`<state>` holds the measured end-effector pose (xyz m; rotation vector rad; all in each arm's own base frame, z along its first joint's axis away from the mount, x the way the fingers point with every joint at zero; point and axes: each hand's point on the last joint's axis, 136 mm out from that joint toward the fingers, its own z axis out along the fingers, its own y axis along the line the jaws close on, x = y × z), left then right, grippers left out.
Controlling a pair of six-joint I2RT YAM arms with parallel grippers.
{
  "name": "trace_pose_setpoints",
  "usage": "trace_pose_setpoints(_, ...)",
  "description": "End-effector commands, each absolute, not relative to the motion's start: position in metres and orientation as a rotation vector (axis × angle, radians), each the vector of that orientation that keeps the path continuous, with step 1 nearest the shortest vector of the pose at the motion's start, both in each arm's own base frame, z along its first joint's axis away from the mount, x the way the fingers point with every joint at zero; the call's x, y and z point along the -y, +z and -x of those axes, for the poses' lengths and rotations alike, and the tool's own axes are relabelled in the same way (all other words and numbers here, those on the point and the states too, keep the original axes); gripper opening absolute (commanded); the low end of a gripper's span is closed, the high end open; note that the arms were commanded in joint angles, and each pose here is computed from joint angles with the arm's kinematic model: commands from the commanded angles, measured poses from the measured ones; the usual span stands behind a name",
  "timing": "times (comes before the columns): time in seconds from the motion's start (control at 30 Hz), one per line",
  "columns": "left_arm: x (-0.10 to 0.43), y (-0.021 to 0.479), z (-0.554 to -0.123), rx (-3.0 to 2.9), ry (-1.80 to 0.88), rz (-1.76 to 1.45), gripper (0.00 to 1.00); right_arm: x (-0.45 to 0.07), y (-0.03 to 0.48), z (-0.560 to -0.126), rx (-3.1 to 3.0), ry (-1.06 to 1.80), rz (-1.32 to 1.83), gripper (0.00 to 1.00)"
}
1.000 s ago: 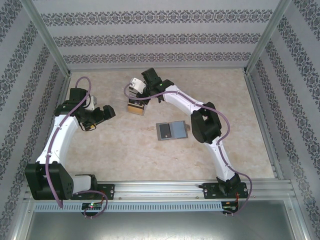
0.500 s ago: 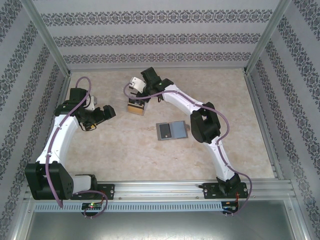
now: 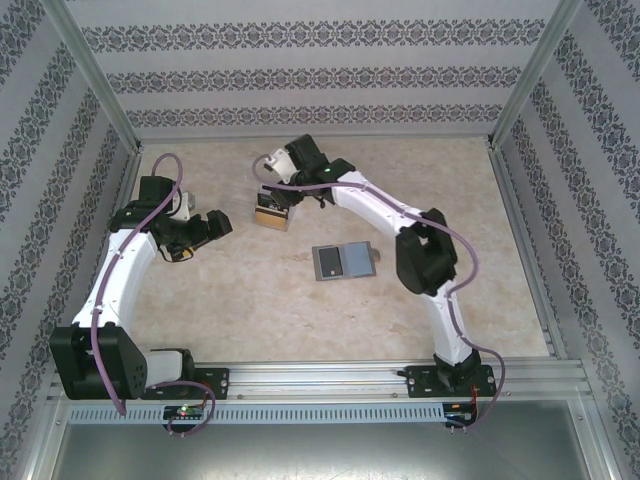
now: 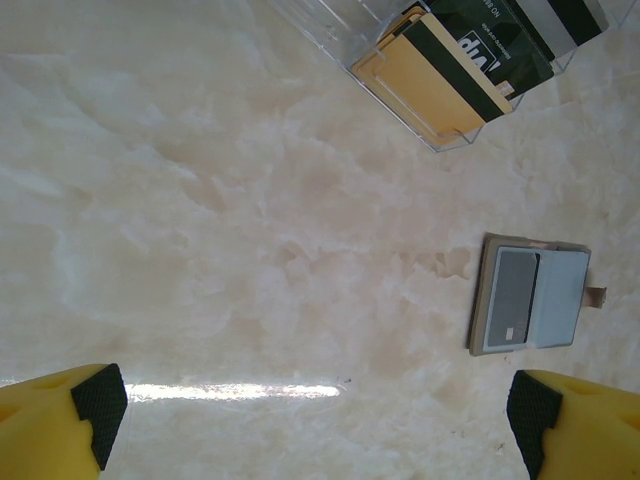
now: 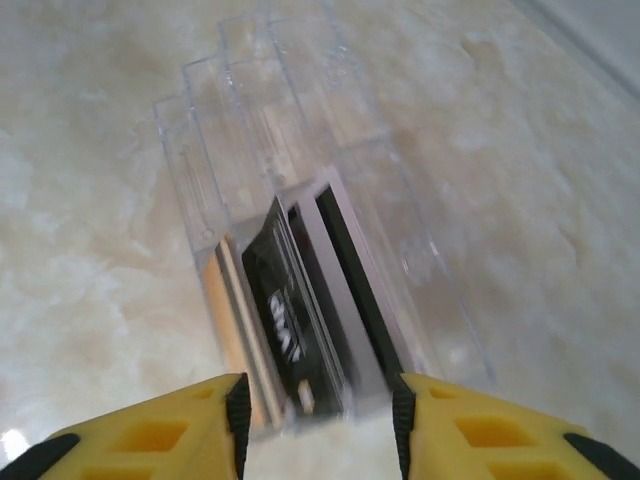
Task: Take the credit cards out of the card holder
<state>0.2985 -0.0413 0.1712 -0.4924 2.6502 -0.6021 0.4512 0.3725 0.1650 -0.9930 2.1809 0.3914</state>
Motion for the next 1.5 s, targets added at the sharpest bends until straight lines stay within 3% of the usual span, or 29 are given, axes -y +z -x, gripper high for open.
trace_pose_setpoints(0.0, 0.042, 0.17, -0.301, -2.633, -0.641, 0.496, 1.0, -0.343, 0.207, -0.431, -2.248, 0.444, 0.662, 0.53)
trace_pose_setpoints(0.17, 0.055, 0.167, -0.304, -2.62, -0.756, 0.51, 1.0, -0.295, 0.176, -0.382, -2.426, 0.526, 0.376, 0.6)
trace_pose_setpoints(0.43, 0.075, 0.157, -0.311, -2.594, -0.861, 0.576, 1.0, -0.261, 0.091, -0.324, -2.693, 0.72, 0.077, 0.56)
trace_pose_setpoints(0.93, 0.158, 0.137, -0.331, -2.618, -0.908, 0.543, 0.96, -0.246, 0.032, -0.333, -2.818, 0.793, -0.061, 0.33)
trace_pose_setpoints(1.1, 0.197, 0.124, -0.332, -2.673, -0.938, 0.473, 0.86, -0.242, 0.026, -0.33, -2.834, 0.796, -0.062, 0.27)
trace_pose_setpoints(1.23, 0.228, 0.112, -0.332, -2.708, -0.984, 0.423, 0.7, -0.239, 0.023, -0.327, -2.843, 0.811, -0.07, 0.2)
trace_pose_setpoints(1.47, 0.27, 0.09, -0.336, -2.77, -1.012, 0.352, 0.46, -0.236, 0.02, -0.327, -2.85, 0.808, -0.074, 0.18)
